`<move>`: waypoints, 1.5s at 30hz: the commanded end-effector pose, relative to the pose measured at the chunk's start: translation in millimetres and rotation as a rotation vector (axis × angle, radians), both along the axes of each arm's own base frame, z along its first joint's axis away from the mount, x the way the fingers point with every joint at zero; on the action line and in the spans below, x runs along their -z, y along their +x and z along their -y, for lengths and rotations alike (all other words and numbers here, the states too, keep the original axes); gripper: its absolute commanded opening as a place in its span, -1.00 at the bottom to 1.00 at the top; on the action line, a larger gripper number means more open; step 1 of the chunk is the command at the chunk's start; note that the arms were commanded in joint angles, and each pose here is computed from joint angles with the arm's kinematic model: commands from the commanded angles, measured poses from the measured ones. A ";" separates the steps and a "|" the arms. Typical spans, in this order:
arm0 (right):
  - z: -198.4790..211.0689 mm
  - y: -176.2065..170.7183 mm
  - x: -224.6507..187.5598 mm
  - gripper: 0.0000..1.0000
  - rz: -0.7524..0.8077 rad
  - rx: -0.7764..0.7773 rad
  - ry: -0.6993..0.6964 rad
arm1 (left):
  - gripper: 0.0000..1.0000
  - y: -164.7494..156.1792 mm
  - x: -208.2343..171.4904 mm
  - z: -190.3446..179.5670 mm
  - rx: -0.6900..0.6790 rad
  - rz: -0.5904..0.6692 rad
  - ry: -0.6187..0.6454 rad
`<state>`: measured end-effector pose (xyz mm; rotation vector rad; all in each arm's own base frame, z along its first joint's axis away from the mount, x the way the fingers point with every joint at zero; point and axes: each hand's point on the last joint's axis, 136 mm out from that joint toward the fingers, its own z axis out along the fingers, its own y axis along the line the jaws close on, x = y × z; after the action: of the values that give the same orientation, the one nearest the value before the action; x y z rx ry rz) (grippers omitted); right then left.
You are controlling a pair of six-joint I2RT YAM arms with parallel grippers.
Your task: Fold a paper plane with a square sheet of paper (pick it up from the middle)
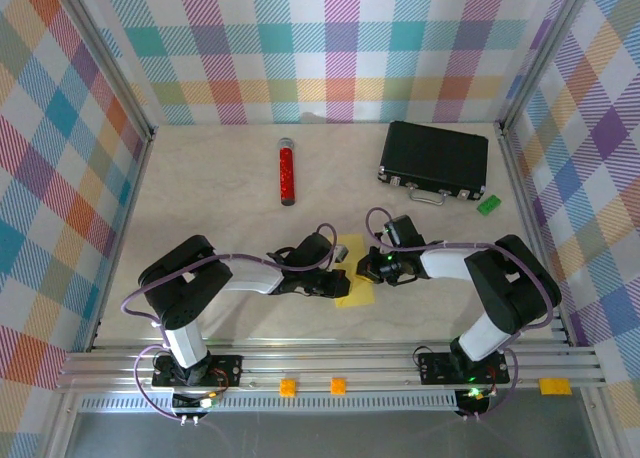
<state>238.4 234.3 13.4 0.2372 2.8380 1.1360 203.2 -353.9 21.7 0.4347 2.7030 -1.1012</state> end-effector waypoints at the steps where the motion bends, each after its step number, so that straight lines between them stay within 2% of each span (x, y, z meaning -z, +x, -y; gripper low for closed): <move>1: 22.8 -17.7 32.7 -1.00 -0.079 0.027 -0.119 | -1.00 -0.1 -13.0 4.0 0.002 -0.038 -0.008; 4: 22.2 -17.9 32.2 -1.00 -0.078 0.025 -0.116 | -1.00 6.0 -15.3 13.2 0.008 -0.033 -0.020; 8: 23.1 -19.1 34.2 -1.00 -0.081 0.027 -0.121 | -1.00 8.6 2.1 11.4 -0.001 -0.047 0.023; 17: 25.9 -19.8 36.5 -1.00 -0.088 0.026 -0.141 | -1.00 -21.4 32.5 -21.0 0.001 -0.114 0.078; 33: 28.0 -20.7 36.8 -1.00 -0.089 0.036 -0.147 | -1.00 -25.1 3.2 -29.0 0.019 -0.061 0.065; 45: 28.9 -18.5 32.9 -1.00 -0.076 0.054 -0.145 | -1.00 -4.6 -28.1 -10.7 -0.005 0.015 -0.003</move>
<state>238.1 234.7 13.1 0.2299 2.8345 1.1406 190.4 -335.0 37.2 0.4295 2.7220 -1.0749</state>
